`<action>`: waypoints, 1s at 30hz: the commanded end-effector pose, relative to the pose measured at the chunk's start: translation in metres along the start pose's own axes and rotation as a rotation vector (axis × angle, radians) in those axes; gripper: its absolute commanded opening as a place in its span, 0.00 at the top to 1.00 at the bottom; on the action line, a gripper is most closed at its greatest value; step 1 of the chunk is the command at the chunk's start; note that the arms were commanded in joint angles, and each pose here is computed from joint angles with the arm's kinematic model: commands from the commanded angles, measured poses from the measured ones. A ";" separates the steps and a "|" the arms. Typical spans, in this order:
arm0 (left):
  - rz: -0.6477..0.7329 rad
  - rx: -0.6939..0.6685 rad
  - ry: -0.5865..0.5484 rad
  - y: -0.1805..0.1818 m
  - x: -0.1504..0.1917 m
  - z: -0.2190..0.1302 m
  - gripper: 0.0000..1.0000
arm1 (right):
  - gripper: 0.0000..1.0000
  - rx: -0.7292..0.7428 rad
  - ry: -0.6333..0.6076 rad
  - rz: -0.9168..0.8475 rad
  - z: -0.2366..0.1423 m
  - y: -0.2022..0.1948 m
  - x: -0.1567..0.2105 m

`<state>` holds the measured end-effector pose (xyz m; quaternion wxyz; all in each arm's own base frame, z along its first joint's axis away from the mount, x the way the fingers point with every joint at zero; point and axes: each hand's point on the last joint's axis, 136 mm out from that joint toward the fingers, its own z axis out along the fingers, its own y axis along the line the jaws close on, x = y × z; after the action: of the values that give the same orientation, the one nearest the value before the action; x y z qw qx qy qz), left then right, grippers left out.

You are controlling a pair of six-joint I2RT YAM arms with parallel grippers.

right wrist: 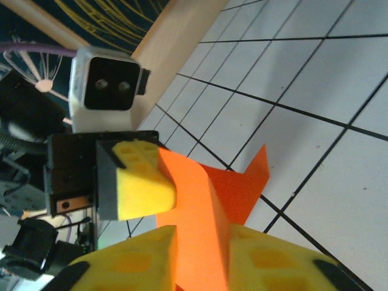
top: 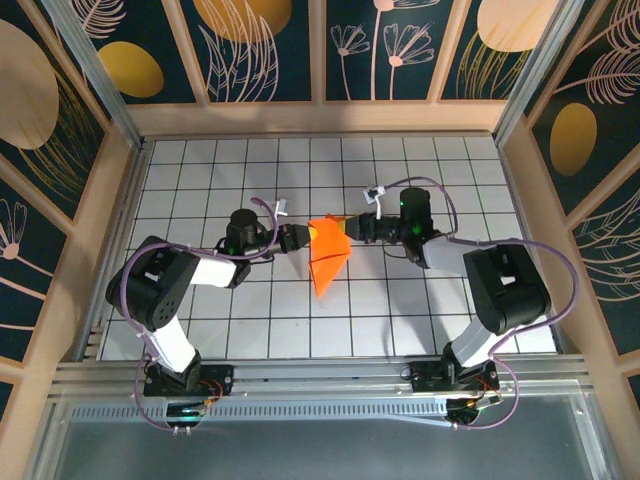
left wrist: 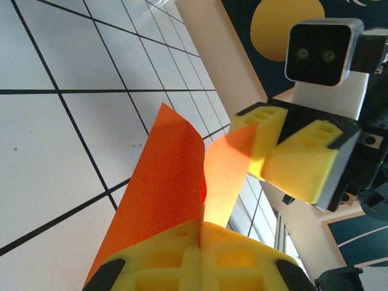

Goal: Fold a paper plane with a square sheet of paper (fold left side to right side)
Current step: Fold the wing for the fifth time at the center of the table.

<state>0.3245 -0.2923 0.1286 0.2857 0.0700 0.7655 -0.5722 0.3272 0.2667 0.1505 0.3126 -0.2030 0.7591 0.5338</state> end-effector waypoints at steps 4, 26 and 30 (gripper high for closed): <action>0.055 -0.040 -0.016 0.002 -0.009 0.001 0.78 | 1.00 0.126 0.029 0.080 0.007 -0.030 0.002; 0.413 -0.636 0.211 -0.018 0.063 0.002 0.54 | 1.00 0.388 0.145 0.553 0.006 -0.079 0.031; 0.443 -0.693 0.262 -0.015 0.082 0.017 0.53 | 1.00 0.395 0.142 0.564 0.006 -0.080 0.030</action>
<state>0.2534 -0.3366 0.1068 0.3105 0.2062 0.8932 -0.2517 0.3550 0.2469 0.0768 0.1417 0.0247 0.8886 0.4356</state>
